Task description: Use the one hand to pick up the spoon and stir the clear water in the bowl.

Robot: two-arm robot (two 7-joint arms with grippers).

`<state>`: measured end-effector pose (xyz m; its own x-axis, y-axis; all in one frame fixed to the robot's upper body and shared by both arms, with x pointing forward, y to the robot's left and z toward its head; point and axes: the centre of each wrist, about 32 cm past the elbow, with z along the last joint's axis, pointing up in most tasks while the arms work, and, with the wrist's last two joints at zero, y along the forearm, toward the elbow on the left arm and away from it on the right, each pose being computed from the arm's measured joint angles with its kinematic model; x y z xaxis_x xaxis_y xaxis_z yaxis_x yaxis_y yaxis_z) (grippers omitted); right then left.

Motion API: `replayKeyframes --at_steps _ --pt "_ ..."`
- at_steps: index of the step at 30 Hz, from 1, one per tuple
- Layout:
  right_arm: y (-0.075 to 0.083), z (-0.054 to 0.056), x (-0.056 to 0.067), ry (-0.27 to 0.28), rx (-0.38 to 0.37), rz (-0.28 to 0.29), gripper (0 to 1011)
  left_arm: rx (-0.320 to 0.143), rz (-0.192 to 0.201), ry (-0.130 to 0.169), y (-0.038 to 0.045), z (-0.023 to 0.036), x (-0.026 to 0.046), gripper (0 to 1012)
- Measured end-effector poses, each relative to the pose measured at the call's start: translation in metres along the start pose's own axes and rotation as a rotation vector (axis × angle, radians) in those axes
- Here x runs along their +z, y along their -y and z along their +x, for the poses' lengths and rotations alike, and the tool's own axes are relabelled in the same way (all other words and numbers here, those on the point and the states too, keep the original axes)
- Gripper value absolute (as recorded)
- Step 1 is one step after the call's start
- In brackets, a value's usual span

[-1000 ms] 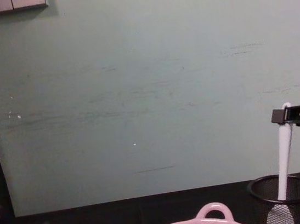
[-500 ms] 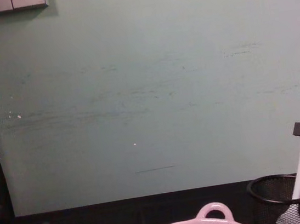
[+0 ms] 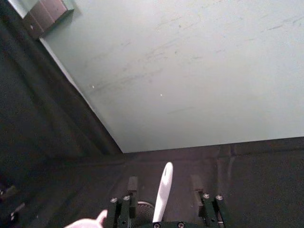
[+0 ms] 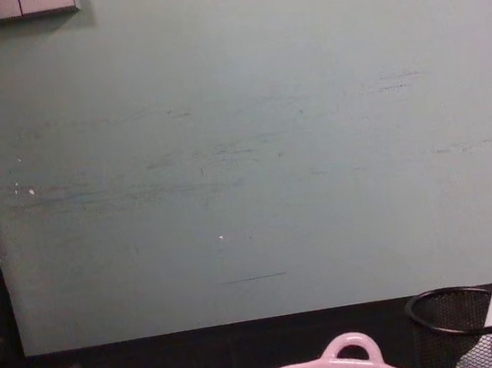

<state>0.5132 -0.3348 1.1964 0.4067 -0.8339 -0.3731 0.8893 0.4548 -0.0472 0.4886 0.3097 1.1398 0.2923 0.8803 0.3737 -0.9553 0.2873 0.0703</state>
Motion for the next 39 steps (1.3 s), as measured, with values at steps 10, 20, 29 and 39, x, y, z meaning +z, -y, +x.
replayKeyframes --at_steps 10,20,29,39 --pt "0.030 -0.016 0.036 0.186 -0.021 -0.156 920 0.000 0.000 0.000 0.0000 0.0000 0.0000 1011" --pt "0.041 -0.017 0.037 0.340 -0.115 -0.292 1002 0.000 0.000 0.000 0.0000 0.0000 0.0000 1011" --pt "0.017 -0.006 0.005 0.458 -0.191 -0.223 1002 0.000 0.000 0.000 0.0000 0.0000 0.0000 1011" --pt "0.002 0.007 -0.042 0.563 -0.197 0.012 1002 0.000 0.000 0.000 0.0000 0.0000 0.0000 1011"
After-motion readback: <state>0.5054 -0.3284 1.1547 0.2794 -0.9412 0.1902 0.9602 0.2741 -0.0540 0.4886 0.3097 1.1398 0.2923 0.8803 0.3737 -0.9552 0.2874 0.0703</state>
